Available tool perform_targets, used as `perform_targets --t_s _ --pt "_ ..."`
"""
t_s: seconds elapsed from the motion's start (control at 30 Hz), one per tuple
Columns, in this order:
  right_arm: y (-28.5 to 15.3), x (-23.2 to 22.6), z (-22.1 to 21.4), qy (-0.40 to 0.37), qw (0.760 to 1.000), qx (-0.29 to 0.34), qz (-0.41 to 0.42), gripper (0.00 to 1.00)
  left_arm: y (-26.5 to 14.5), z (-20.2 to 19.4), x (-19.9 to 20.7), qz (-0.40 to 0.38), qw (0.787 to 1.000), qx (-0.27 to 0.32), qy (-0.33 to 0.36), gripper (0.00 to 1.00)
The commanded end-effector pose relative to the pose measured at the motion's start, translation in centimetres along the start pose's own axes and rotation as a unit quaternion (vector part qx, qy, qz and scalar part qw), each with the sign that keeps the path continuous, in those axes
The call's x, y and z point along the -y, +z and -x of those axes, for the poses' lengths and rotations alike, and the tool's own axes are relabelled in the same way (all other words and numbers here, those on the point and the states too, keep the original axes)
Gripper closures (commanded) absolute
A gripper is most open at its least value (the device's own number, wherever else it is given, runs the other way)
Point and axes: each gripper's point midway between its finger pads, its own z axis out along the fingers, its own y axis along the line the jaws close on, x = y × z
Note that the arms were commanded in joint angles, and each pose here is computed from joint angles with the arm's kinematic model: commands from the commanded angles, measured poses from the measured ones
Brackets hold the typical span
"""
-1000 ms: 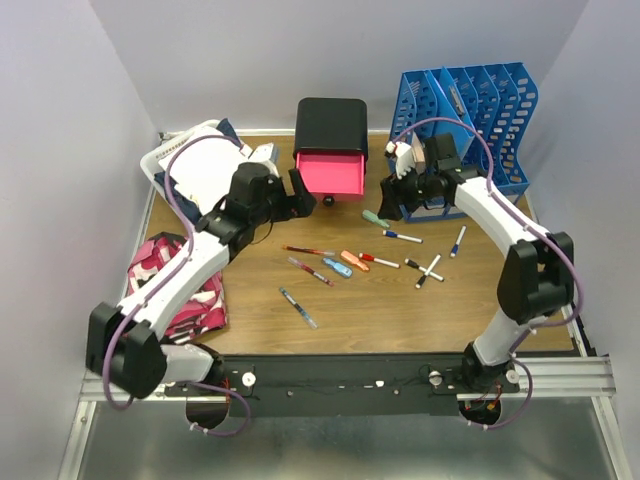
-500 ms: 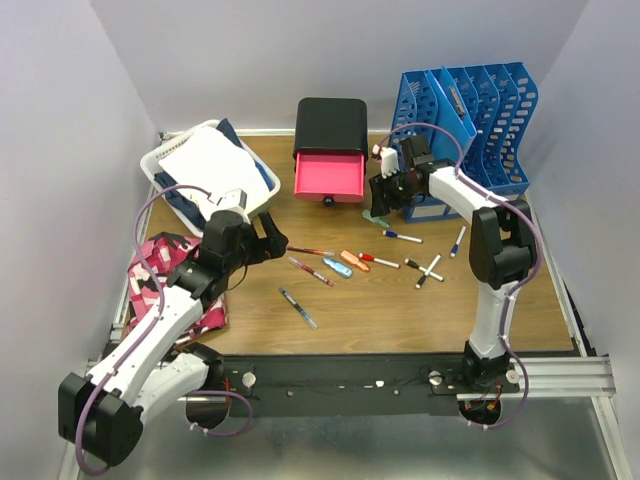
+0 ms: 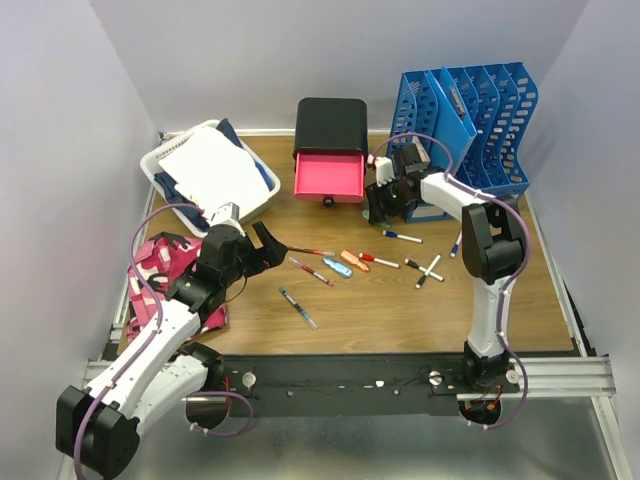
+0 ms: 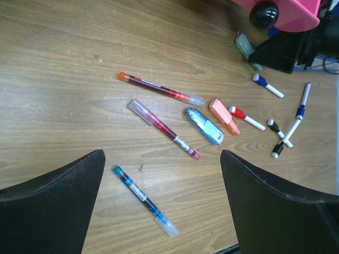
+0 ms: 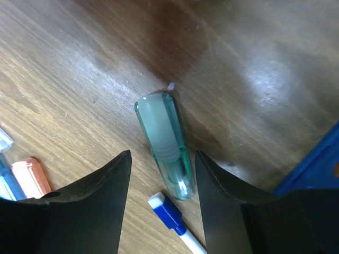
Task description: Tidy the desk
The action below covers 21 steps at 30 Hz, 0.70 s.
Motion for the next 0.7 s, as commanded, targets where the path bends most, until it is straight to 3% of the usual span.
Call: perform_targets --t_s 0.0,0.27,0.53,0.67 --pt "2.0 0.1 -2.1 -0.003 0.999 -0.025 -0.025 0.41 0.2 0.3 1.0 -0.021 0.999 0.008 -0.039 0.02" --pt "1.9 0.4 -5.0 -0.003 0.998 -0.044 -0.051 0.64 0.5 -0.3 1.0 -0.025 0.996 0.007 -0.087 0.03" --pt "0.0 -0.6 -4.1 -0.013 0.999 -0.016 -0.044 0.89 0.8 -0.9 1.7 -0.042 0.992 -0.011 -0.118 0.04" --pt "-2.0 -1.3 -1.9 -0.022 0.999 0.017 -0.043 0.93 0.7 -0.8 2.4 -0.051 0.991 -0.017 -0.126 0.04"
